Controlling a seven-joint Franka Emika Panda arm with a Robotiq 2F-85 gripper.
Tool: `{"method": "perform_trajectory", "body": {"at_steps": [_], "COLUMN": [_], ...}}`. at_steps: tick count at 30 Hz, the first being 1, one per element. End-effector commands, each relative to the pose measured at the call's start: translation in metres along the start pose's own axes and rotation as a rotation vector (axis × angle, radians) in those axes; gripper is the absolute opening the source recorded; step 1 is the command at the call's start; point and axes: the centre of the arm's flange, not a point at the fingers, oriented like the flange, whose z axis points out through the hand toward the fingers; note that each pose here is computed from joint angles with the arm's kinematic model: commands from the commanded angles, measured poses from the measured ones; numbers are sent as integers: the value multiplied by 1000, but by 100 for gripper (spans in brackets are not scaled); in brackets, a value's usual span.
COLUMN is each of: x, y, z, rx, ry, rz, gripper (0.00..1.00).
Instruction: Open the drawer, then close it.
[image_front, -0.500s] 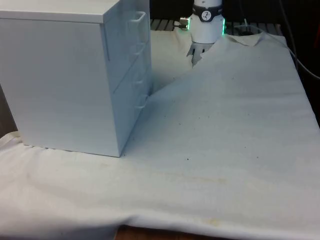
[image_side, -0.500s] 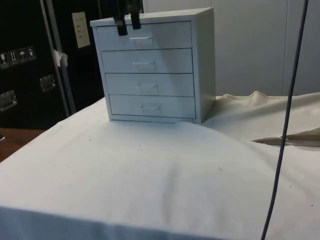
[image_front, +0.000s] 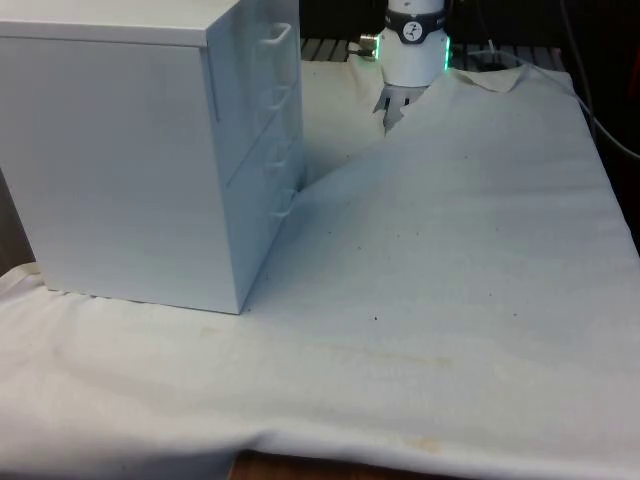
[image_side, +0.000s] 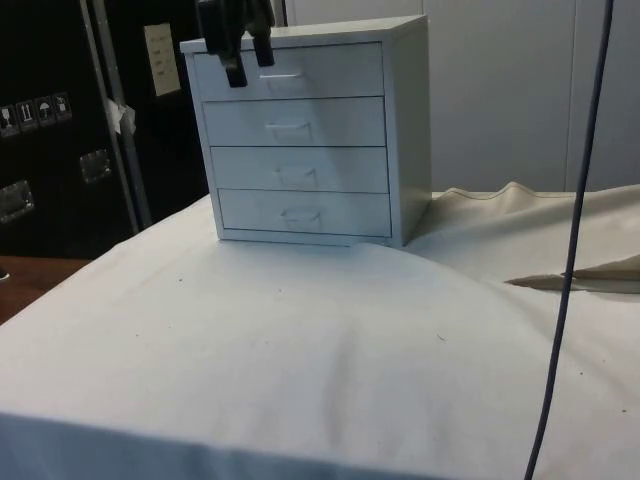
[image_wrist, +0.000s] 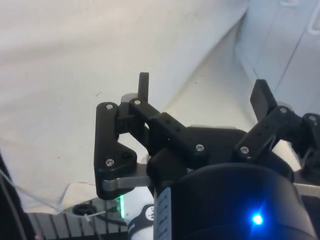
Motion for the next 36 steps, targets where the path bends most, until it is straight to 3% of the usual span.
{"method": "perform_trajectory", "body": {"at_steps": [1,4,5,6,11,14,15,21,22,29,31,32,36], "x": [0,-2,-1,-2,-5,-6,-6,-5,-5,-3,-4,-3,-1], "y": [1,5,3,5,12,13,15,16,16,22,22,23,24], "z": [-1,-1,1,-1,1,3,5,11,11,16,15,16,20], "rx": [-12,-36,-25,-36,-67,-72,-86,-123,-121,-185,-183,-196,-216], "ry": [20,31,10,31,38,23,34,25,14,22,12,26,34], "rz": [3,-1,-1,-1,-16,-21,-30,-48,-47,-65,-64,-65,-61], "gripper": [100,100,100,100,100,100,100,100,100,100,100,100,100]}}
